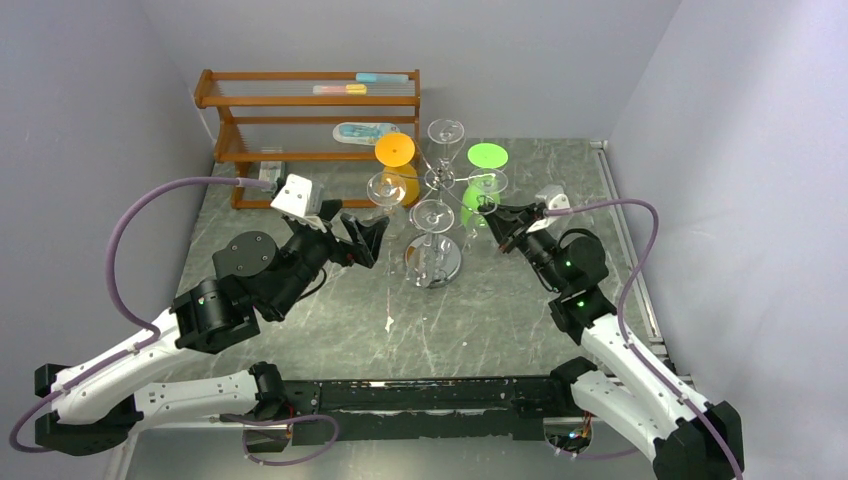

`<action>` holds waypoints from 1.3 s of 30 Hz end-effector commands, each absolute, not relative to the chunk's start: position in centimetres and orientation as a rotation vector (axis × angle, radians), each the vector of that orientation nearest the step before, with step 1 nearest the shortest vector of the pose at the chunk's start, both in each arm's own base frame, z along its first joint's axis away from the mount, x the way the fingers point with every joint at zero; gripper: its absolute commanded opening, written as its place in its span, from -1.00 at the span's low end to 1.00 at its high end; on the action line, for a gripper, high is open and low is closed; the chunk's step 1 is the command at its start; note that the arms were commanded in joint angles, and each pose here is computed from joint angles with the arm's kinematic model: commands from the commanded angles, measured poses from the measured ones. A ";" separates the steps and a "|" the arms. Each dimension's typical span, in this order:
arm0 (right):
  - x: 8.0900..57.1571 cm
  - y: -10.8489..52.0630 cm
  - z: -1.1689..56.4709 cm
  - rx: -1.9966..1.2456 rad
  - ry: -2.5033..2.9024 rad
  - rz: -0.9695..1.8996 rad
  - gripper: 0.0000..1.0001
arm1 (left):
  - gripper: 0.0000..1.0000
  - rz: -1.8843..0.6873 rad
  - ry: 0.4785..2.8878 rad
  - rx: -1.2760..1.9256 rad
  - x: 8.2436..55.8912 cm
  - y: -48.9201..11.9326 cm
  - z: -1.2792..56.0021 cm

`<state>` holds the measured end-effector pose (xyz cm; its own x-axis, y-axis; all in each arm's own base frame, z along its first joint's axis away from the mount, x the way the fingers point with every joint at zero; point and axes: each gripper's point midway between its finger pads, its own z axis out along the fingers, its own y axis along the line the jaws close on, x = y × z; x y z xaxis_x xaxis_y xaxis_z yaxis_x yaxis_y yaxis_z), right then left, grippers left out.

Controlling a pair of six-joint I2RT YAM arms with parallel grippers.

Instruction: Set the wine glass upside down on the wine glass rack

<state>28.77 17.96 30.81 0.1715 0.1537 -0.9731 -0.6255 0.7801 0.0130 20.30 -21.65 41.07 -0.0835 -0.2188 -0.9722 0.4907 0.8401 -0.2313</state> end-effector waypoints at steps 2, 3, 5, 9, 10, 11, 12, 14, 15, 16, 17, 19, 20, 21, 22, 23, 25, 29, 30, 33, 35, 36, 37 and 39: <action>27.9 19.4 32.4 -0.536 1.206 0.623 -1.00 | 0.90 -0.610 1.538 0.209 20.0 -21.1 41.8; 27.7 19.5 32.4 -0.549 1.204 0.630 -1.00 | 0.90 -0.609 1.538 0.207 20.1 -21.0 41.8; 27.4 19.9 32.3 -0.571 1.201 0.648 -1.00 | 0.90 -0.607 1.539 0.207 20.1 -21.0 41.8; 26.8 20.4 32.4 -0.606 1.186 0.677 -1.00 | 0.90 -0.606 1.539 0.210 20.1 -21.0 41.7; 26.7 20.5 32.4 -0.613 1.182 0.682 -1.00 | 0.90 -0.607 1.539 0.209 20.1 -21.1 41.8; 26.5 20.6 32.4 -0.622 1.176 0.690 -1.00 | 0.90 -0.605 1.540 0.209 20.1 -21.0 41.7; 26.3 20.6 32.5 -0.629 1.167 0.693 -1.00 | 0.90 -0.605 1.540 0.209 20.1 -21.0 41.7; 26.0 20.6 32.6 -0.631 1.153 0.695 -1.00 | 0.90 -0.604 1.541 0.207 20.1 -20.9 41.7; 25.9 20.5 32.6 -0.629 1.149 0.693 -1.00 | 0.90 -0.606 1.542 0.207 20.0 -20.9 41.6; 25.9 20.4 32.7 -0.625 1.147 0.691 -1.00 | 0.90 -0.606 1.539 0.205 20.0 -20.9 41.6; 25.8 20.3 32.8 -0.620 1.144 0.688 -1.00 | 0.90 -0.608 1.539 0.204 20.0 -20.9 41.6; 25.7 20.1 32.8 -0.605 1.140 0.683 -1.00 | 0.90 -0.607 1.540 0.205 20.0 -20.8 41.6; 25.6 20.0 32.9 -0.599 1.137 0.682 -1.00 | 0.90 -0.605 1.541 0.205 20.0 -20.8 41.6; 25.6 19.8 33.0 -0.589 1.135 0.679 -1.00 | 0.90 -0.606 1.541 0.205 20.0 -20.8 41.6; 25.6 19.6 33.0 -0.578 1.134 0.676 -1.00 | 0.90 -0.605 1.542 0.206 20.0 -20.8 41.5; 25.6 19.4 33.2 -0.563 1.128 0.671 -1.00 | 0.90 -0.606 1.541 0.205 20.0 -20.8 41.6; 25.6 19.1 33.2 -0.542 1.126 0.663 -1.00 | 0.90 -0.609 1.540 0.203 20.0 -20.8 41.6; 25.9 18.2 33.1 -0.489 1.136 0.634 -1.00 | 0.90 -0.609 1.540 0.202 19.9 -20.7 41.5; 25.9 18.0 33.0 -0.478 1.138 0.628 -1.00 | 0.90 -0.609 1.541 0.202 19.9 -20.7 41.5; 26.3 17.6 32.6 -0.446 1.161 0.619 -1.00 | 0.89 -0.611 1.540 0.201 19.9 -20.7 41.5; 26.6 17.7 32.3 -0.444 1.180 0.619 -1.00 | 0.89 -0.611 1.540 0.199 19.9 -20.6 41.5; 26.7 17.8 32.1 -0.446 1.193 0.619 -1.00 | 0.89 -0.614 1.539 0.199 19.9 -20.6 41.6; 27.0 17.9 31.8 -0.448 1.212 0.619 -1.00 | 0.89 -0.613 1.540 0.200 19.9 -20.6 41.6; 27.5 18.0 31.3 -0.443 1.250 0.617 -1.00 | 0.89 -0.615 1.540 0.200 19.9 -20.6 41.6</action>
<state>26.69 18.33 30.59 0.1913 0.1839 -0.9642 -0.6776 0.7354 0.0058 19.95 -20.96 41.64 -0.0804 -0.2477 -0.9655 0.4916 0.8328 -0.2546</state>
